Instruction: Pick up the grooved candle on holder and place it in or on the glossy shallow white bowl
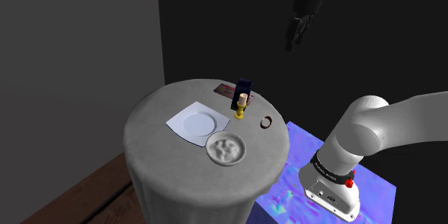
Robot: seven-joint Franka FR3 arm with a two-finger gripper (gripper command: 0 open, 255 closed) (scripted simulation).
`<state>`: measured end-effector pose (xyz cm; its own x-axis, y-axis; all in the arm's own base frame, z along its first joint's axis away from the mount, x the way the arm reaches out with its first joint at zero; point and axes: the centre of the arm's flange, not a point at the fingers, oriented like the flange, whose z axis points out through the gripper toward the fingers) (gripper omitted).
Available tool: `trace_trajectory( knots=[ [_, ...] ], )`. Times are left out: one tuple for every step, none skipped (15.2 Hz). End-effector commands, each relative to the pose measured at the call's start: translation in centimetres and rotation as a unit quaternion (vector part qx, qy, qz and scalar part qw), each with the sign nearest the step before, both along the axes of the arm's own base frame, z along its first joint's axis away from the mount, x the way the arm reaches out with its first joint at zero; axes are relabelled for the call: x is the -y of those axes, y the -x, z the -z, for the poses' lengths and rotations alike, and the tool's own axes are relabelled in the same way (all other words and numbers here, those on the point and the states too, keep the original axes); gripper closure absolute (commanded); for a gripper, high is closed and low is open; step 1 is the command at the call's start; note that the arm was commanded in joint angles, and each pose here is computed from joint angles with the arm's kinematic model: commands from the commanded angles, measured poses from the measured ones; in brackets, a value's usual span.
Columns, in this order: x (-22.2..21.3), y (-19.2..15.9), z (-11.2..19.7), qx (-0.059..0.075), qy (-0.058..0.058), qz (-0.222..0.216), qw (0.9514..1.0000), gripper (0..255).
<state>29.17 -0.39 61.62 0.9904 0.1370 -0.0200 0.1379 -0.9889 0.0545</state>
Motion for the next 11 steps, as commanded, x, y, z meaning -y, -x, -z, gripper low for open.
trace_trajectory(
  knots=[
    [0.0,0.0,0.0,0.0,0.0,0.0,1.0,0],
    [-0.5,-0.3,1.2,0.001,0.0,0.011,0.9999,0],
    [-1.0,-0.7,2.3,0.001,-0.001,0.021,0.9998,0],
    [-1.5,-1.0,3.5,0.002,-0.001,0.032,0.9995,0],
    [-1.9,-1.4,4.7,0.002,-0.002,0.042,0.9991,0],
    [-2.4,-1.8,5.8,0.003,-0.002,0.053,0.9986,0],
    [-2.9,-2.2,7.0,0.004,-0.003,0.064,0.998,0],
    [-3.3,-2.6,8.2,0.004,-0.003,0.074,0.9972,0],
    [-3.8,-3.0,9.3,0.005,-0.003,0.085,0.9964,0],
    [-4.2,-3.4,10.5,0.005,-0.004,0.095,0.9954,0],
    [-4.6,-3.9,11.6,0.006,-0.004,0.106,0.9943,0]
  ],
)
